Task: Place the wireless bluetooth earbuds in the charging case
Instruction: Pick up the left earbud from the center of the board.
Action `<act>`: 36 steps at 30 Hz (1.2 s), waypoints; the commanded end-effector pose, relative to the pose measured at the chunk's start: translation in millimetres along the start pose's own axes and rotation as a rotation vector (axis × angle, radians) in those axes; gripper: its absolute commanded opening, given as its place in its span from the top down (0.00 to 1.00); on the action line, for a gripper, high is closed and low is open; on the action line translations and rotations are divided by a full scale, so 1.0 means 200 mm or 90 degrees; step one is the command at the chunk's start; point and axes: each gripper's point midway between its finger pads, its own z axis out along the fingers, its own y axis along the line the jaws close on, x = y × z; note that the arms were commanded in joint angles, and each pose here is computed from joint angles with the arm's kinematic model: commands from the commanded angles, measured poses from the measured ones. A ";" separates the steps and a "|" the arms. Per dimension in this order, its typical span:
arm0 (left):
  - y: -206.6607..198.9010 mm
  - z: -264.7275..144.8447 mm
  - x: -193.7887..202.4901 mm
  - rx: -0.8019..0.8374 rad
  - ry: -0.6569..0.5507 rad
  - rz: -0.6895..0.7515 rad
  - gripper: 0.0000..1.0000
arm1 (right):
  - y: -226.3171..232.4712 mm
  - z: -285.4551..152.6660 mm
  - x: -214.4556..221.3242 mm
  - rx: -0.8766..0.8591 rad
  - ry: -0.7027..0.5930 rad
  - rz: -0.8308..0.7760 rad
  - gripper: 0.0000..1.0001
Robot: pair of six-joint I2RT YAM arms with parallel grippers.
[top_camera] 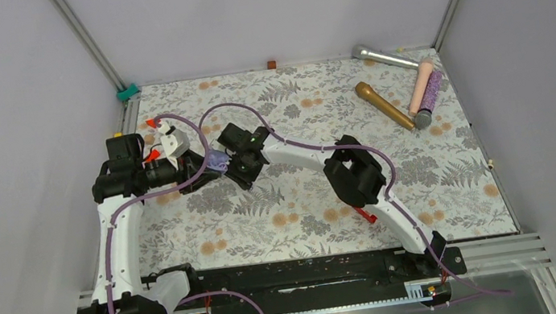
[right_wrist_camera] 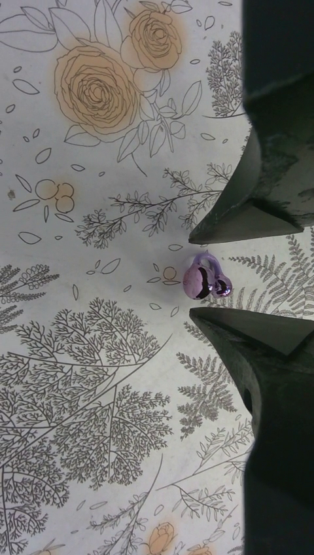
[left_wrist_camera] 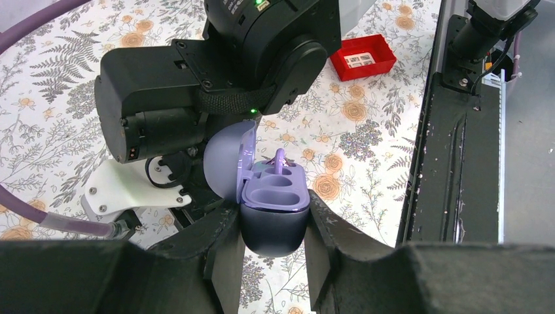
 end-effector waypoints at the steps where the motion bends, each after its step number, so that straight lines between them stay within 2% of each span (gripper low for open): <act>1: -0.01 0.00 -0.04 0.015 -0.024 0.027 1.00 | 0.02 0.01 -0.03 -0.001 0.004 -0.006 0.52; 7: -0.01 0.00 -0.04 0.016 -0.025 0.029 1.00 | 0.01 0.01 -0.03 0.005 0.006 -0.005 0.57; 11: -0.01 0.00 -0.04 0.016 -0.026 0.028 1.00 | 0.00 0.00 -0.03 0.013 0.006 -0.008 0.65; 22: -0.01 0.00 -0.04 0.015 -0.027 0.030 1.00 | -0.06 -0.09 -0.03 0.055 -0.004 -0.029 0.67; 36: -0.01 0.00 -0.04 0.017 -0.029 0.028 1.00 | -0.32 -0.26 0.02 0.090 -0.055 -0.009 0.72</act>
